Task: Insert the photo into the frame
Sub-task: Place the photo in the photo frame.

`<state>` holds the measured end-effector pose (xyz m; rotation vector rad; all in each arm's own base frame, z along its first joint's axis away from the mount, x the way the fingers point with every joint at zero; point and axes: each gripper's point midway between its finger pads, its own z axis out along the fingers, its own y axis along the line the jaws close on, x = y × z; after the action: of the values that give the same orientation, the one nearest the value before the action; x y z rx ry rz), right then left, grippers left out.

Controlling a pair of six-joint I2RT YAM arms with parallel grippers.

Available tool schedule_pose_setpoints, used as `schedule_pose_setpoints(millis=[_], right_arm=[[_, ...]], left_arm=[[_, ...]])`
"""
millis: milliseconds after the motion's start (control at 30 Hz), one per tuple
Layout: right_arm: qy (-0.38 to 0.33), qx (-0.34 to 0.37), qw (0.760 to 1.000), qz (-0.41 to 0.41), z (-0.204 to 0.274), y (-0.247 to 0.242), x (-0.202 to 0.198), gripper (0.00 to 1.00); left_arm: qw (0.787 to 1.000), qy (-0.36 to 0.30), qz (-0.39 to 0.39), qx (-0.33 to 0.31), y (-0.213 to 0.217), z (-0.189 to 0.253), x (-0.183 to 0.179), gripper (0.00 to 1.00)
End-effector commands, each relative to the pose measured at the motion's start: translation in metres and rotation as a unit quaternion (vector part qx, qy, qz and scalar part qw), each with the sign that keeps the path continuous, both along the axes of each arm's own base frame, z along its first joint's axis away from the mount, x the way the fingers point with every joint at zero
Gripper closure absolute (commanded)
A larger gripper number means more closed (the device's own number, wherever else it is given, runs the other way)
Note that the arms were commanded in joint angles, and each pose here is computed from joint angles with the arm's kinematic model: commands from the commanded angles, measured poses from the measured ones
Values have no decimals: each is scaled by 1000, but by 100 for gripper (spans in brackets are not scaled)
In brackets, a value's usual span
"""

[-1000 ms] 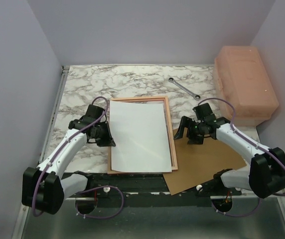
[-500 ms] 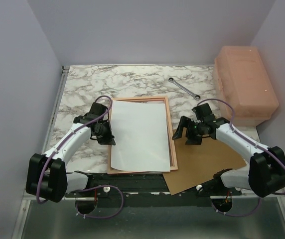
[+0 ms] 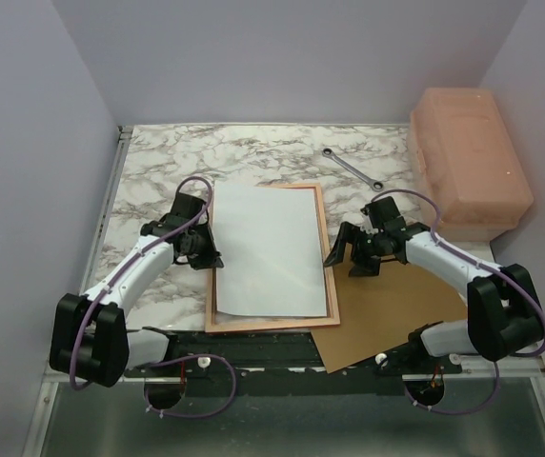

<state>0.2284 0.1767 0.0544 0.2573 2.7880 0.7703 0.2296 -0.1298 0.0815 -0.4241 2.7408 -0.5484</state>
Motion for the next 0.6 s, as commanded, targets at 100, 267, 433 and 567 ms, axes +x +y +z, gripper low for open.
schedule_pose_setpoints(millis=[100,267,433,567], right_arm=[[3,19,1000,-1,-3,3,-6,13],[8,25,1000,-5,-3,3,-11,13],[13,31,999,-7,-5,4,-15,13],[15,37,999,-3,-7,6,-15,13]], left_arm=[[1000,-9,-14,-20,-11,-7,18,100],[999,8,-19,-30,-17,-16,21,100],[1000,21,-7,-20,-13,-23,20,100],[1000,15,-8,-19,-14,-21,21,100]])
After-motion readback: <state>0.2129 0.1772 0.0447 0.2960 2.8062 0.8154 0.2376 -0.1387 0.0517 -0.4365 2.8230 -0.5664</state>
